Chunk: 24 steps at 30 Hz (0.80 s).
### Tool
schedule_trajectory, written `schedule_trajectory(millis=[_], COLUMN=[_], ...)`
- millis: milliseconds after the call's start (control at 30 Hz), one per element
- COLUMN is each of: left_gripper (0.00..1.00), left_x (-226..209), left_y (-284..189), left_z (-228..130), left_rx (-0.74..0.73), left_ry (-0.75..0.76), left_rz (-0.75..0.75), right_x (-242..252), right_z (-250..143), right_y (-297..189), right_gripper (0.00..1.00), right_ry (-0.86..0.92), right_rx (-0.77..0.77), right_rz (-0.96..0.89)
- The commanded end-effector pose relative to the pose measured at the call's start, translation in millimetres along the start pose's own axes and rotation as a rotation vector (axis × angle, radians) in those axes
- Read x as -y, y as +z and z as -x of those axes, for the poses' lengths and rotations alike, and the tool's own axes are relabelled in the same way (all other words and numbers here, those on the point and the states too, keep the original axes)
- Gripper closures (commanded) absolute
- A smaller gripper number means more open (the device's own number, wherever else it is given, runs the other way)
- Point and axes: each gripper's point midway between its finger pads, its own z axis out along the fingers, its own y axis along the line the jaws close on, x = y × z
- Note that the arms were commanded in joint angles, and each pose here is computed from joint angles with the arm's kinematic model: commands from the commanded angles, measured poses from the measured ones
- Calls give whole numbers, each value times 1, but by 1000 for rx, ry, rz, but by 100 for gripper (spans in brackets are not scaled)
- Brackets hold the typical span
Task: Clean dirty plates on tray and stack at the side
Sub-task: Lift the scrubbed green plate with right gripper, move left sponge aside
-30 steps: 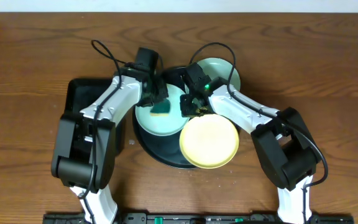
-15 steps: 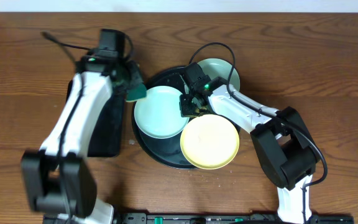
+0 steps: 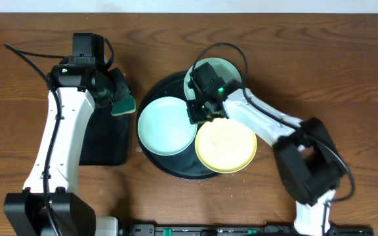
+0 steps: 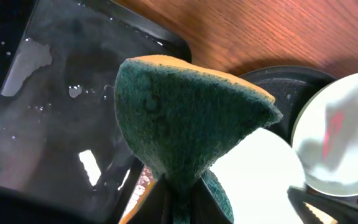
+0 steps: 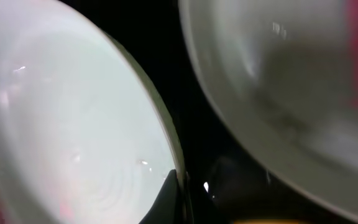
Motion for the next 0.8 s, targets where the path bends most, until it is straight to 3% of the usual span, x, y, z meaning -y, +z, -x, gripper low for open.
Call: schedule_trajectory(millis=[0, 167, 400, 767], left_gripper=[93, 93, 93, 93], left_x=[-3, -3, -2, -2], left_y=[-4, -4, -4, -4], left_z=[7, 6, 9, 9], left_rx=[26, 25, 35, 36], left_ry=[17, 18, 19, 19], left_rz=[19, 20, 15, 15], right_x=[-20, -2, 28, -12], right_z=[23, 28, 36, 30], right_y=[-57, -97, -154, -210], right_gripper=[99, 99, 99, 99], right_ry=[-93, -111, -204, -346], right_rx=[144, 228, 379, 646], right_rz=[-4, -157, -540, -988])
